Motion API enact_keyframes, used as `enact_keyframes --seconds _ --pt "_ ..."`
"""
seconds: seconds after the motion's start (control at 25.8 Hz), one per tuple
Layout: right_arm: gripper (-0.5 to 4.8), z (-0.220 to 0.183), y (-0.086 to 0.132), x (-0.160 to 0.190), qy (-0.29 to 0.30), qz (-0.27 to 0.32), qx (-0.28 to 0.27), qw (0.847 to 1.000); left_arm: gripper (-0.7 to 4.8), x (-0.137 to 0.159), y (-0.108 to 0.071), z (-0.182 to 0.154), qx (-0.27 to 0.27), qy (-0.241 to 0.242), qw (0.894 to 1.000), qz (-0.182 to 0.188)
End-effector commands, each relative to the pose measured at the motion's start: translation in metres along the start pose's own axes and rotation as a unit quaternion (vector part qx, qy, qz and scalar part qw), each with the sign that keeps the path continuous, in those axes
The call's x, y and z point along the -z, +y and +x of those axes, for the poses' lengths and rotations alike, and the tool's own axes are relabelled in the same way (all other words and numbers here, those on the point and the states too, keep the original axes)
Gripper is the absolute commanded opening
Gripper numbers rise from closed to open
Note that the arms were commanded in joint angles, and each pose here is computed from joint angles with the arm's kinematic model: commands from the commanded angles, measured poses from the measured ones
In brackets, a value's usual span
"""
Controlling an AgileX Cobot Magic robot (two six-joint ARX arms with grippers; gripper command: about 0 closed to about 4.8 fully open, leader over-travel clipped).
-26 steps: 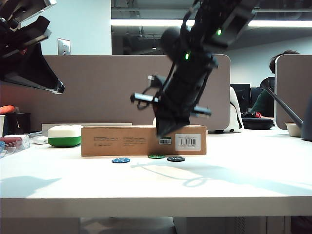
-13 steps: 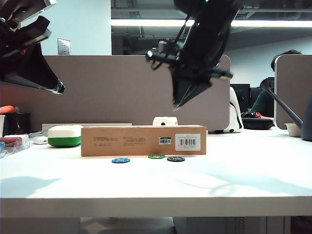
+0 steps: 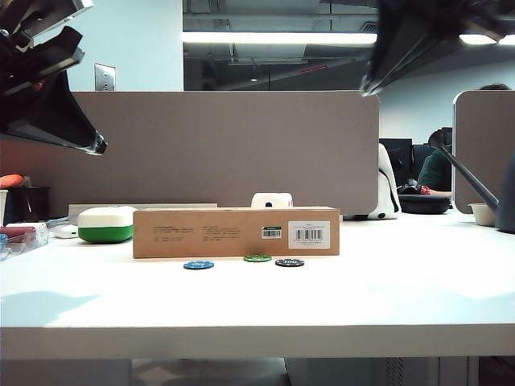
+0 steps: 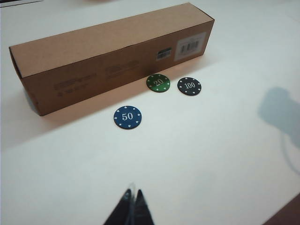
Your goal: Push the chip with the lowest value in the row forward next to the rectangular box.
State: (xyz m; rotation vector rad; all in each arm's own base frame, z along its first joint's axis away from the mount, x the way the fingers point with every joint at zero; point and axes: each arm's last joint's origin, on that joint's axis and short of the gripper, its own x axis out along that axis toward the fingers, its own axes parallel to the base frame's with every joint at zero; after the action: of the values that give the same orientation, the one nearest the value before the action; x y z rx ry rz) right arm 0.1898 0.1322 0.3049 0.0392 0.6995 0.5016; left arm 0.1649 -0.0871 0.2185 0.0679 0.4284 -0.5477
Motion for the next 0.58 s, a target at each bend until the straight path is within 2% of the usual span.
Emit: enact_keyframes --seconds 0.04,0.27,0.35,0.46,0.58 --pt "-0.05 -0.018 0.001 0.029 -0.013 0.035 -0.021 0.999 -0.05 -0.002 0.0 0.0 0.002 -0.008 1.0 0.003" --pt "-0.05 -0.039 0.021 0.075 -0.064 0.007 -0.103 0.993 -0.05 -0.002 0.0 -0.002 0.002 -0.011 1.0 0.003" --pt "-0.05 -0.044 0.024 0.081 -0.065 -0.003 -0.112 0.992 -0.05 -0.004 0.0 -0.004 0.003 -0.016 1.0 0.003" --pt "-0.05 -0.047 0.029 0.084 -0.06 -0.015 -0.131 0.989 -0.05 -0.007 0.0 -0.011 0.0 -0.036 0.999 0.004" --pt "-0.05 -0.047 0.03 0.085 -0.059 -0.016 -0.132 0.989 -0.05 -0.015 0.007 -0.029 -0.022 -0.083 0.996 0.0"
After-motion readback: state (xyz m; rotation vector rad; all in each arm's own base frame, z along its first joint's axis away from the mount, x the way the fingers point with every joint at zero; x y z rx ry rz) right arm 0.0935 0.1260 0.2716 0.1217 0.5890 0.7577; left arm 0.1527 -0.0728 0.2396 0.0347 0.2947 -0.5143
